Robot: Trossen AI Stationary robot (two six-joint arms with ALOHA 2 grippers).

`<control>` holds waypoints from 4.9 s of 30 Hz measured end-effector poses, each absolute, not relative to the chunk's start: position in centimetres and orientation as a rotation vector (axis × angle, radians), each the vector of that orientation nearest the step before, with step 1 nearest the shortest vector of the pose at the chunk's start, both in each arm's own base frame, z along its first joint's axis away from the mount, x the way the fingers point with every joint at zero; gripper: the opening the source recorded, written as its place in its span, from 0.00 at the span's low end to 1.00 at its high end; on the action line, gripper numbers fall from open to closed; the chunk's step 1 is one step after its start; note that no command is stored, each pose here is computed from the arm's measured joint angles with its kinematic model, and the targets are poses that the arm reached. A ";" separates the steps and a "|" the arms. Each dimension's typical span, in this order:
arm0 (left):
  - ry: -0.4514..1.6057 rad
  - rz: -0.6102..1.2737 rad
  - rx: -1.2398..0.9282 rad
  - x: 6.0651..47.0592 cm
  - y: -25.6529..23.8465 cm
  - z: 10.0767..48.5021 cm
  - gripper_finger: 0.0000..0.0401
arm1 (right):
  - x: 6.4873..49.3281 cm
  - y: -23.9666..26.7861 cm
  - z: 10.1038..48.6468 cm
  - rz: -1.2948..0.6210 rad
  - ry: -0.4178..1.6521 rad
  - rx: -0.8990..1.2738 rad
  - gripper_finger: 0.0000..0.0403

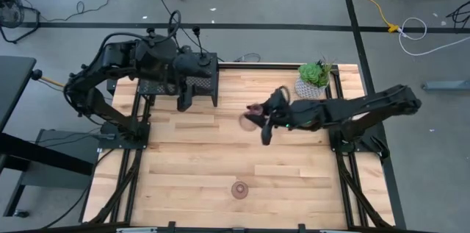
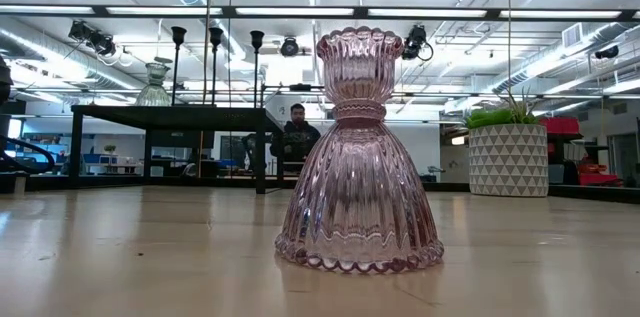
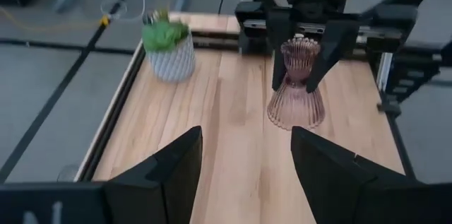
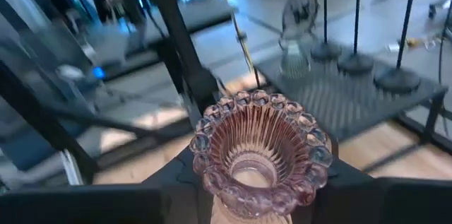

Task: Pick & Place candle stick holders
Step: Put the right pink glass candle holder on the shelf

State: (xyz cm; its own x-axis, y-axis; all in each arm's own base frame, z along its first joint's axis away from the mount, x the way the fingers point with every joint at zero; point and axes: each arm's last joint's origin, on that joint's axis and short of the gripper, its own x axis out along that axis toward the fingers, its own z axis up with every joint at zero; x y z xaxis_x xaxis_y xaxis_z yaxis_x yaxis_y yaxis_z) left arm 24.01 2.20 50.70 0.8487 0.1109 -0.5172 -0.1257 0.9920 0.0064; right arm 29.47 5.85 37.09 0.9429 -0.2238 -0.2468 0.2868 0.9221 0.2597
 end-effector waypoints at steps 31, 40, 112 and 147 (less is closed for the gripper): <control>0.500 -0.041 -0.148 33.5 2.1 47.1 0.55 | 26.0 4.2 40.6 -0.267 0.088 0.310 0.29; 0.474 -0.048 -0.171 34.1 2.0 47.1 0.66 | 26.0 4.1 40.6 -0.271 0.084 0.305 0.29; 0.676 0.330 -0.115 28.0 3.6 47.7 0.31 | 23.3 3.5 42.1 -0.269 0.059 0.290 0.20; 0.346 0.700 -0.298 15.1 4.0 39.3 0.31 | 23.3 3.5 41.5 -0.281 0.119 0.251 0.18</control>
State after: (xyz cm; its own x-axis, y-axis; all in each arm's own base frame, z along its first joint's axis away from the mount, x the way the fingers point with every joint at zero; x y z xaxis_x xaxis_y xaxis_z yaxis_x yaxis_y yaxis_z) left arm 15.06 4.00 39.27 0.7126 0.5725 -0.4056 -0.6697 0.7274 -0.1499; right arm 23.32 3.49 41.45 0.9539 -0.2594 -0.1509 0.2890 0.9298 0.2281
